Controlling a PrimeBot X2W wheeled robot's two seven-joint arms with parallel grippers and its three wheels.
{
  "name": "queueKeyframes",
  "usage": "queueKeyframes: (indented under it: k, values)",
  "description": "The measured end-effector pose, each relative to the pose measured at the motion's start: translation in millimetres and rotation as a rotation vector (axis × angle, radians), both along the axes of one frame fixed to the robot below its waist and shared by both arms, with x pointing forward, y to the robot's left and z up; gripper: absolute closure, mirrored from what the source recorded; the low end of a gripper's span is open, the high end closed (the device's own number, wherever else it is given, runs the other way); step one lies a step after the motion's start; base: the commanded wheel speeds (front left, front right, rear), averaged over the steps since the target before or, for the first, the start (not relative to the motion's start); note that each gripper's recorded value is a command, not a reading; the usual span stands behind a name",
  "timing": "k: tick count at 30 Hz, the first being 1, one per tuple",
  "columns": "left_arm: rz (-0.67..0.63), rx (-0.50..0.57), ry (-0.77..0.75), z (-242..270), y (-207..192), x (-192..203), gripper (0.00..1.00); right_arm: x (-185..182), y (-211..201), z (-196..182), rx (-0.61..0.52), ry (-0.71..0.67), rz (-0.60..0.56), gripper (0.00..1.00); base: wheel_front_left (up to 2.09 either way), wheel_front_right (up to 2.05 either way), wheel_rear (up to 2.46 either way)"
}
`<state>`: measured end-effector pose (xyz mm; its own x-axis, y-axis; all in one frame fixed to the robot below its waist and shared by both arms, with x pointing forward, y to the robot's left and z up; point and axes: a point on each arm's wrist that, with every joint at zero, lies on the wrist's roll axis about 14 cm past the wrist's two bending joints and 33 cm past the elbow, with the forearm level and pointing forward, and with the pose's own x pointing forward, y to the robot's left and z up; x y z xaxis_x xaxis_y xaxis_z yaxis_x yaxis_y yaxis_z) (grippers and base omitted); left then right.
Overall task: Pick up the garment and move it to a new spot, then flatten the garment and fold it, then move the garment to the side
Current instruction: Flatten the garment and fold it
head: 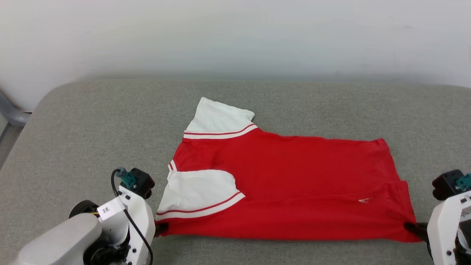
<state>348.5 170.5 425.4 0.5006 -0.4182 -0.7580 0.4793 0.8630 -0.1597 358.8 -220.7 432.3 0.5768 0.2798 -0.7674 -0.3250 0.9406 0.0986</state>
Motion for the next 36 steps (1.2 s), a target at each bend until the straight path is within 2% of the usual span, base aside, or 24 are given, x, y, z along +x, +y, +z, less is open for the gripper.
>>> queueKeyframes:
  k: [7, 16, 17, 18, 19, 20, 26, 36]
  values:
    - [0.006, -0.015, 0.06, -15, -4, -31, 1.0, -24, -10, -10, 0.004, 0.064, -0.025, 1.0, 0.0, 0.0, 0.0]
    - [0.057, 0.009, 0.152, -47, 5, -36, 1.0, -42, -3, -47, 0.043, 0.199, -0.079, 1.0, 0.0, 0.0, 0.0]
    - [0.061, 0.007, 0.153, -48, 5, -36, 0.81, -42, -2, -49, 0.045, 0.2, -0.08, 1.0, 0.0, 0.0, 0.0]
    - [0.069, 0.0, 0.154, -48, 5, -35, 0.81, -41, -2, -48, 0.053, 0.19, -0.088, 1.0, 0.0, 0.0, 0.0]
    - [0.065, 0.001, 0.144, -47, 5, -34, 0.0, -39, -1, -47, 0.069, 0.176, -0.103, 0.63, 0.0, 0.0, 0.0]
    - [0.058, 0.017, 0.125, -46, 8, -33, 0.0, -36, 0, -44, 0.088, 0.155, -0.115, 0.0, 0.0, 0.0, 0.0]
    - [0.056, 0.063, -0.054, -4, 24, -1, 0.0, -11, 5, -8, 0.137, -0.057, -0.123, 0.0, 0.0, 0.0, 0.0]
    - [0.066, 0.042, -0.522, 97, 8, 90, 0.0, 47, 2, 103, 0.186, -0.704, -0.189, 0.0, 0.0, 0.0, 0.0]
